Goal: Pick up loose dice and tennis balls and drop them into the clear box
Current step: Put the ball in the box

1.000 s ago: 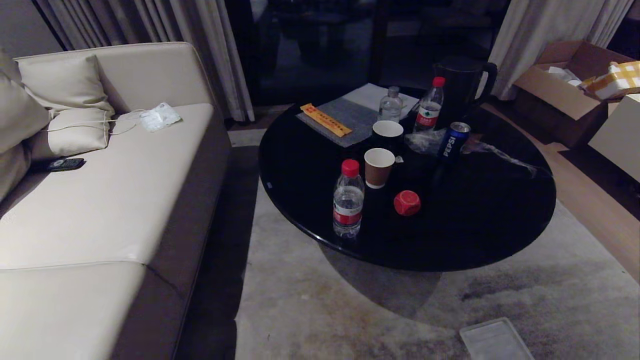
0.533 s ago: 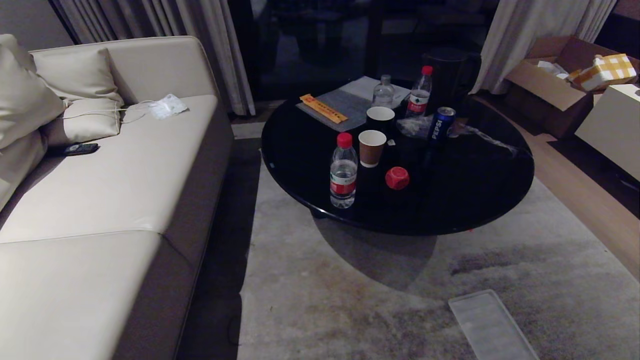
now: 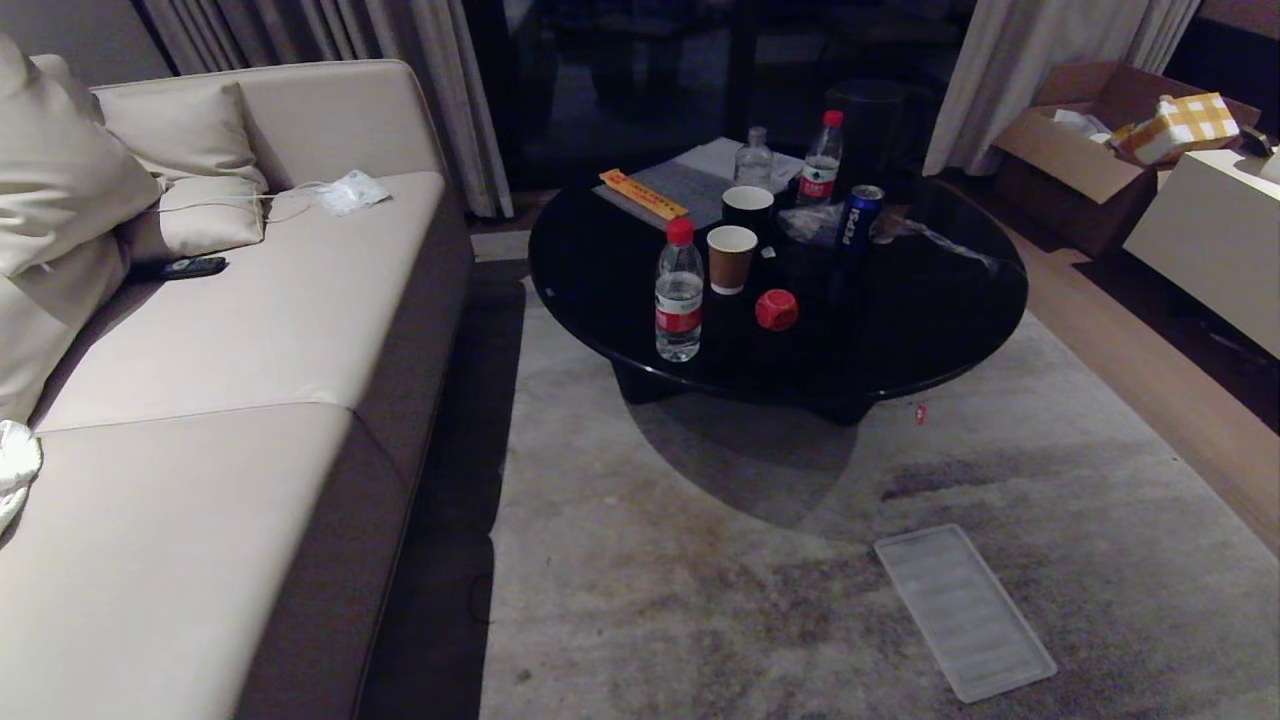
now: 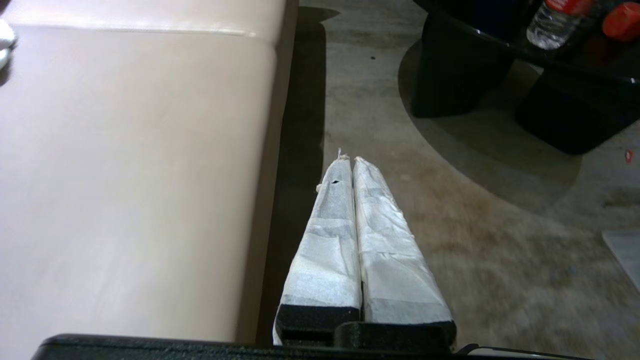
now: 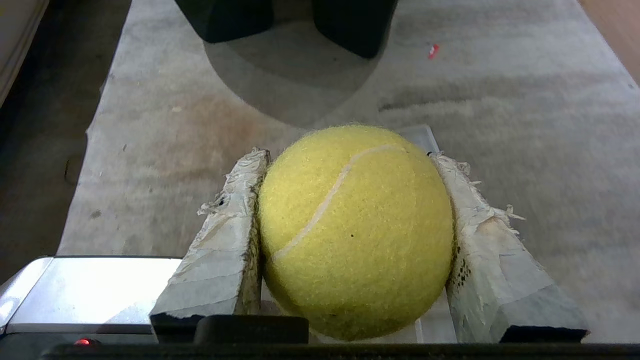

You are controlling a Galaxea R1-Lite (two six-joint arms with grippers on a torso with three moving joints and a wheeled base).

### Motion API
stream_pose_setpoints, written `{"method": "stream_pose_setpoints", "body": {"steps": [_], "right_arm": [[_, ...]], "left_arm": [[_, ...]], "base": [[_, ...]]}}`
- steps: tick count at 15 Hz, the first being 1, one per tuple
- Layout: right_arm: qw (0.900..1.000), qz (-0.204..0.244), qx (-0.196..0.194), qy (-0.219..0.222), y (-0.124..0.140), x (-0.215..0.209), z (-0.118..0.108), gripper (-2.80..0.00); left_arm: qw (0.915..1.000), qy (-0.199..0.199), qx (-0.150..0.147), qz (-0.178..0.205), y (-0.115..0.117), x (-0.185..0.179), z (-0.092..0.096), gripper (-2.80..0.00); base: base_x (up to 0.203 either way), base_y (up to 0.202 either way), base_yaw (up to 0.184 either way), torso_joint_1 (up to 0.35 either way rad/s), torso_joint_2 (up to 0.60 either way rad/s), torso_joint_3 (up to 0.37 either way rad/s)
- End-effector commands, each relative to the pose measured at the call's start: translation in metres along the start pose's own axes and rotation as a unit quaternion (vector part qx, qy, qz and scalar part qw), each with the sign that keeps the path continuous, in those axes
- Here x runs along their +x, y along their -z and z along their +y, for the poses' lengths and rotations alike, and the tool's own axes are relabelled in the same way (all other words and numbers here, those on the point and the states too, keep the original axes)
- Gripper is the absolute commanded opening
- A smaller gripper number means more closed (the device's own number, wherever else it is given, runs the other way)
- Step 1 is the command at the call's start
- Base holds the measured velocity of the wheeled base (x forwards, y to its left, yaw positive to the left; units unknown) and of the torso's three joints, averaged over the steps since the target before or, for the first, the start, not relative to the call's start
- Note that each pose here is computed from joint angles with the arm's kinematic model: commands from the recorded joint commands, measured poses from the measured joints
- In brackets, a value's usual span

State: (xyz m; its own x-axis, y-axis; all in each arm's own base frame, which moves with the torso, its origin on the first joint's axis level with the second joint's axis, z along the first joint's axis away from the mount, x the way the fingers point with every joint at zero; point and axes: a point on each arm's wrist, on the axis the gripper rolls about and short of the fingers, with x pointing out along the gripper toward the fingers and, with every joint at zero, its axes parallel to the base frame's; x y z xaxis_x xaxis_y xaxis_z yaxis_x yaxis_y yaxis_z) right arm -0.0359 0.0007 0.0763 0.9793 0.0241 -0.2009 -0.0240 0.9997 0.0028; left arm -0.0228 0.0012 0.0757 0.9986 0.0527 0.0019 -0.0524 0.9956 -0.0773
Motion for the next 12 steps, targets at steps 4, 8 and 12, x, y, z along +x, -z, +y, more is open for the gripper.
{"method": "stream_pose_setpoints", "body": {"steps": [4, 8, 12], "right_arm": [[1.0, 0.002, 0.0, 0.0, 0.0002, 0.0002, 0.0, -2.8], [1.0, 0.002, 0.0, 0.0, 0.0003, 0.0002, 0.0, -2.8], [1.0, 0.002, 0.0, 0.0, 0.0003, 0.0002, 0.0, -2.8]], "left_arm": [[1.0, -0.001, 0.0, 0.001, 0.0001, 0.0001, 0.0, -2.8], [1.0, -0.001, 0.0, 0.001, 0.0001, 0.0001, 0.0, -2.8], [1.0, -0.001, 0.0, 0.001, 0.0001, 0.0001, 0.0, -2.8]], "base": [[-0.165, 0.0, -0.001, 0.006, 0.01, 0.003], [0.0, 0.0, 0.0, 0.0, 0.0, 0.0], [0.001, 0.0, -0.027, 0.0, 0.0, 0.0]]}}
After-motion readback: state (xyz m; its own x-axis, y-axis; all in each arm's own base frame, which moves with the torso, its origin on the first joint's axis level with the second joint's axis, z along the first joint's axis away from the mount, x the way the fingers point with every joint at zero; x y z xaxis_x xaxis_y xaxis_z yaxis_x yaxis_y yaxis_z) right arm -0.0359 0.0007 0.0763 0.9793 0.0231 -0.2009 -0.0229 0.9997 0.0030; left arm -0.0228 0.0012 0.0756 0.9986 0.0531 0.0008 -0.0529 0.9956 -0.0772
